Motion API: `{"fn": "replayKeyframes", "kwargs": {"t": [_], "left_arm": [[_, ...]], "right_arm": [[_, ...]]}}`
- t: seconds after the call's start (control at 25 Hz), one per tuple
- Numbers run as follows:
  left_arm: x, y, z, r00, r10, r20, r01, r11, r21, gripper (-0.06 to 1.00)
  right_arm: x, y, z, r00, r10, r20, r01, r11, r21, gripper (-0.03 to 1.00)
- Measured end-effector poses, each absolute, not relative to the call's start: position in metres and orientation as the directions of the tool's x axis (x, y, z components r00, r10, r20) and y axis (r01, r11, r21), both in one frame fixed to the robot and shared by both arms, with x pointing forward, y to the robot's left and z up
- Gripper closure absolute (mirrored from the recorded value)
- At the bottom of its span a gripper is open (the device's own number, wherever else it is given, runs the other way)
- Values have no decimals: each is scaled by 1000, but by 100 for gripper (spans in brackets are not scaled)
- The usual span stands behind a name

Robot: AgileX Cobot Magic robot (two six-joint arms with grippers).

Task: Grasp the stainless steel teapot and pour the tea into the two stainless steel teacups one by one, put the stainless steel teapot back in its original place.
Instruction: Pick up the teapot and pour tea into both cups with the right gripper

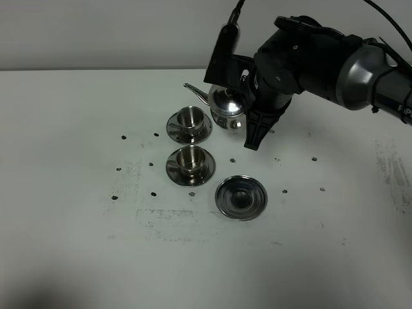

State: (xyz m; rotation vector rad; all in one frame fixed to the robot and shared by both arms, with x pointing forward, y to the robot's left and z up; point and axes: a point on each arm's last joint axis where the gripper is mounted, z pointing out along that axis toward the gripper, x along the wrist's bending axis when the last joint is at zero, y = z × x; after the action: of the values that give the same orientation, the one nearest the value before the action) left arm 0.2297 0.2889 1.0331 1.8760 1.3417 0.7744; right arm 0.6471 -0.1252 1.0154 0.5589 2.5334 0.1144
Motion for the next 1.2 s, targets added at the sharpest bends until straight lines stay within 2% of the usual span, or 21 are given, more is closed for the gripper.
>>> {"fn": "replayKeyframes", "kwargs": {"t": [0.28,0.52,1.2], "left_arm": [[230,289,1033,287,955,73,541,-224,811,42],[230,289,1033,287,955,73,540,-224,811,42],[230,289,1033,287,955,73,540,-224,811,42]], "right_arm": [[667,-124,991,-815,274,-510,267,960,88,76],[677,-122,977,-810,211,-548,211,975,63,76],[691,-137,957,-797,100,-595,170,983,-63,76]]}}
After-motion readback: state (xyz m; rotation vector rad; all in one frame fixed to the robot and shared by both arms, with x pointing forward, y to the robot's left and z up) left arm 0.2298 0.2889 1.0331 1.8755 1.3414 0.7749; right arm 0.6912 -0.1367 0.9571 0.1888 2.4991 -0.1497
